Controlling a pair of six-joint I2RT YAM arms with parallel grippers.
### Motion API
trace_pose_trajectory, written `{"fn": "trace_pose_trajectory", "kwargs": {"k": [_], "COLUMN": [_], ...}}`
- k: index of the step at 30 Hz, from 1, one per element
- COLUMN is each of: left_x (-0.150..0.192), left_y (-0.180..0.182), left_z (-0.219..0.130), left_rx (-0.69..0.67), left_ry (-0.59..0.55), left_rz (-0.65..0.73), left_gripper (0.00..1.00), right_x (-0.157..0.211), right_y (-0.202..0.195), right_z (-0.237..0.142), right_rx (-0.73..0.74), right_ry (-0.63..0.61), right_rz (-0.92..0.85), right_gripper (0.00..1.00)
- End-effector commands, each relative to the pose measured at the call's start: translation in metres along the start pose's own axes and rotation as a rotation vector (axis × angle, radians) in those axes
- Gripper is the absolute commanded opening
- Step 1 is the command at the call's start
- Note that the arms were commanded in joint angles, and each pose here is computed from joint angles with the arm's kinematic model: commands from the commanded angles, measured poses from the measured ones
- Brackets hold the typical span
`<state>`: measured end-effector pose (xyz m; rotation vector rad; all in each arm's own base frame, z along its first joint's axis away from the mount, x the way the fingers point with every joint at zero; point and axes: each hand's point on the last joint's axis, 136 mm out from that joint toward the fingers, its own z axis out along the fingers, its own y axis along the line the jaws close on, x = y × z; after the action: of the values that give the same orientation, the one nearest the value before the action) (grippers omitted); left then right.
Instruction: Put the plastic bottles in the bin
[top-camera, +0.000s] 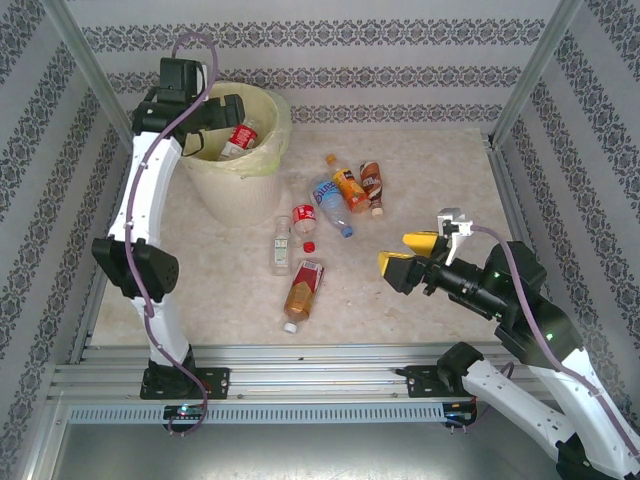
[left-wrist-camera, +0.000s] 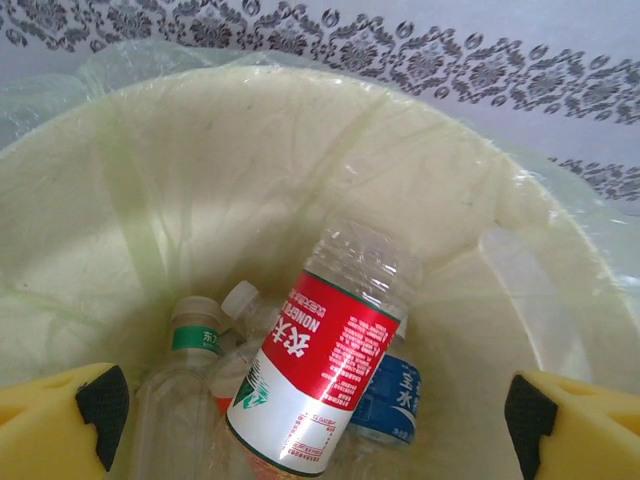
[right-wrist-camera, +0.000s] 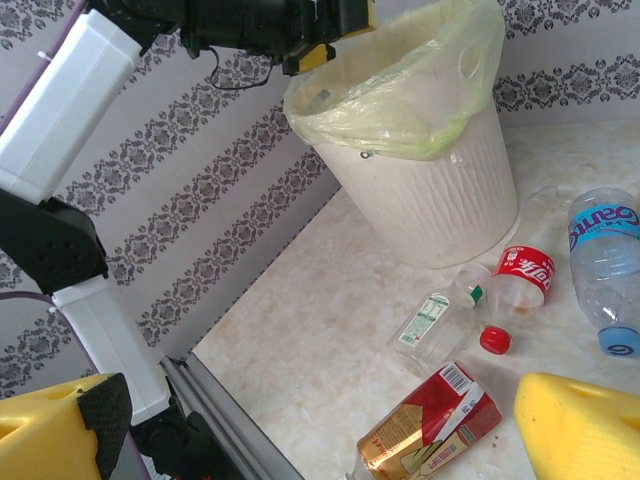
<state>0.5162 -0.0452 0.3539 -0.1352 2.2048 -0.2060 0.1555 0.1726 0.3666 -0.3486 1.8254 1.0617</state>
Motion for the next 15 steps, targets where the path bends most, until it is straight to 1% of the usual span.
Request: {"fn": "trace_pose_trajectory", "kwargs": {"k": [1, 4, 8, 13, 15], "left_x": [-0.011, -0.003, 0.019, 0.062, 0.085], "left_y": [-0.008, -0.014, -0.023, -0.042, -0.048], "left_z": [-0.049, -0.069, -0.092, -0.111, -0.115], "left_rx": [0.048, 0.087, 0.113, 0.141, 0.111], "left_ry": [-0.063, -0.08, -0.069, -0.011, 0.017], "left_rz": [0.035, 0.047, 0.078, 0.118, 0.141], "left_gripper": [1.0, 1.0, 1.0, 1.0, 1.0], "right_x": [0.002, 0.005, 0.007, 0.01, 0.011], "right_y": [-0.001, -0.001, -0.002, -0.004, -0.004], "right_z": [-0.001, 0.0, 0.001, 0.005, 0.007], "right_rx": [0.005, 0.003, 0.004, 0.004, 0.003], "right_ry": [0.004, 0.012, 0.019, 0.035, 0.038], "right_rz": [0.003, 0.005, 0.009, 0.017, 0.023], "right_gripper": [0.98, 0.98, 0.98, 0.98, 0.98]}}
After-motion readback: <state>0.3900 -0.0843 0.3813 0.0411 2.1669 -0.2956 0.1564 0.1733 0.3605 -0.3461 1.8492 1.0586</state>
